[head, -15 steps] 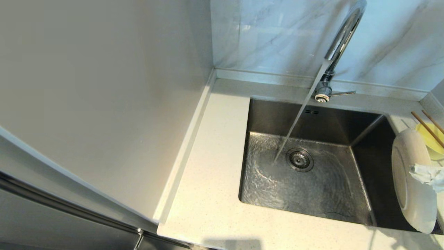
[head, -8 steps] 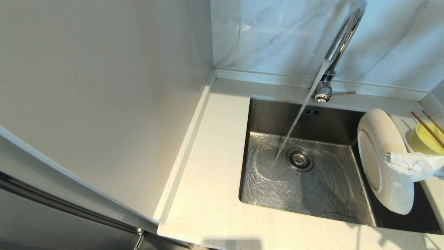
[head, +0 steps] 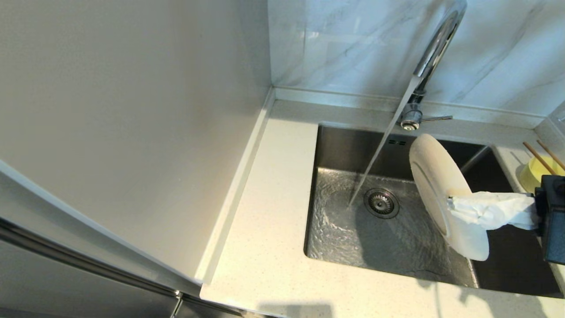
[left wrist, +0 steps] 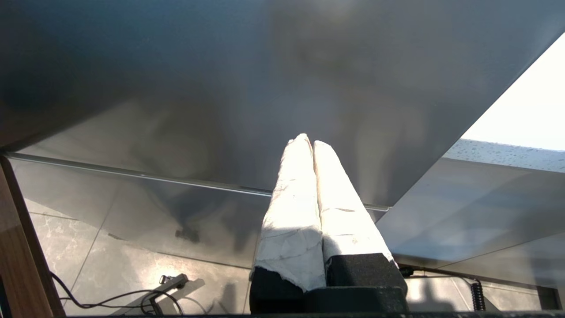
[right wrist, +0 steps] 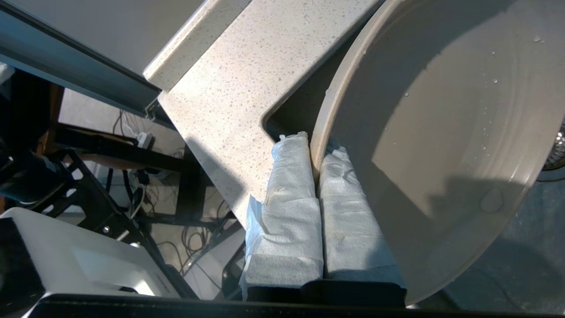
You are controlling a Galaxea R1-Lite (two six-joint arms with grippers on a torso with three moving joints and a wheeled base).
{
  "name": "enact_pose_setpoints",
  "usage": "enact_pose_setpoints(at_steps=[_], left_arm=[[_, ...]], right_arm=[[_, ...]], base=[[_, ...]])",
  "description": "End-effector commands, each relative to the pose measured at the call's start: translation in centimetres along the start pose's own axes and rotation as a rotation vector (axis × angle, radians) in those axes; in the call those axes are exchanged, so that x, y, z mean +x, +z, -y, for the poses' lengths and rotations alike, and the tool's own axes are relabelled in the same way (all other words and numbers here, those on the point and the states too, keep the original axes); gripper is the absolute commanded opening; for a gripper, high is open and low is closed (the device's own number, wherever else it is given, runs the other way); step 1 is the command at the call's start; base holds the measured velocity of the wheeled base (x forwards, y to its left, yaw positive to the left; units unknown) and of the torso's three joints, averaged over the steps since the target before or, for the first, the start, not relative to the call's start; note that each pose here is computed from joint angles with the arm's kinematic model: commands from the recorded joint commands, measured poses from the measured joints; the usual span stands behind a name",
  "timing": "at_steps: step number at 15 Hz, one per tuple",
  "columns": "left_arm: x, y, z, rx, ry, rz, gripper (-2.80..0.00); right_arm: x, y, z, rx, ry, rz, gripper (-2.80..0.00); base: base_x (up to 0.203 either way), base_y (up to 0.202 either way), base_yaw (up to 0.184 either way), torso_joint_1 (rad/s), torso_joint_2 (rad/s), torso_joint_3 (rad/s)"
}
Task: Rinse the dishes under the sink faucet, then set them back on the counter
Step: Rinse the plate
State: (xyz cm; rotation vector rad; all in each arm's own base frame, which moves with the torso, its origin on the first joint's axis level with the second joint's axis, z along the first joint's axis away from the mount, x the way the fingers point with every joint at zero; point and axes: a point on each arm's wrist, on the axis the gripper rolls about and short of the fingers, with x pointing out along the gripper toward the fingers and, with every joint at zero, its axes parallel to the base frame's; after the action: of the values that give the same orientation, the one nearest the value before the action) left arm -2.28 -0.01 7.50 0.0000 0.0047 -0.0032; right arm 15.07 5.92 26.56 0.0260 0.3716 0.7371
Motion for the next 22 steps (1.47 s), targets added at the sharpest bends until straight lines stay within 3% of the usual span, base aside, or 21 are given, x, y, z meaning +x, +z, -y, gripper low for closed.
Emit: enact_pose_setpoints(at_steps=[1,5,8,10,13,22], left_arm=[[0.0,0.0,0.0,0.000,0.000,0.000,-2.80],[0.0,0.0,0.0,0.000,0.000,0.000,-2.80],[0.0,0.0,0.0,0.000,0.000,0.000,-2.80],[0.0,0.0,0.0,0.000,-0.001,0.000,-2.80],[0.0,0.0,0.0,0.000,0.000,0.000,-2.80],[0.0,0.0,0.0,0.000,-0.001,0.000,-2.80]], right_arm=[[1.4,0.2,0.3,-0.023,0.008,-0.033,-2.80],[4.3,1.0,1.5,-0.046,-0.019,-0.069,-2.80],[6.2,2.2,2.5,-0.002,-0.073,-0.013,-2.80],[7.0,3.1,2.9,0.075,-0.108,0.019,-2.80],[7.6,4.6,3.3,0.250,-0.165,0.072,-2.80],[8.9,5.9,3.9,0.275,-0.197,0.096,-2.80]], base=[[0.000,0.000,0.000,0.000,0.00,0.000],[0.000,0.000,0.000,0.000,0.00,0.000],[0.000,0.000,0.000,0.000,0.00,0.000],[0.000,0.000,0.000,0.000,0.00,0.000],[0.000,0.000,0.000,0.000,0.00,0.000],[0.000,0.000,0.000,0.000,0.00,0.000]])
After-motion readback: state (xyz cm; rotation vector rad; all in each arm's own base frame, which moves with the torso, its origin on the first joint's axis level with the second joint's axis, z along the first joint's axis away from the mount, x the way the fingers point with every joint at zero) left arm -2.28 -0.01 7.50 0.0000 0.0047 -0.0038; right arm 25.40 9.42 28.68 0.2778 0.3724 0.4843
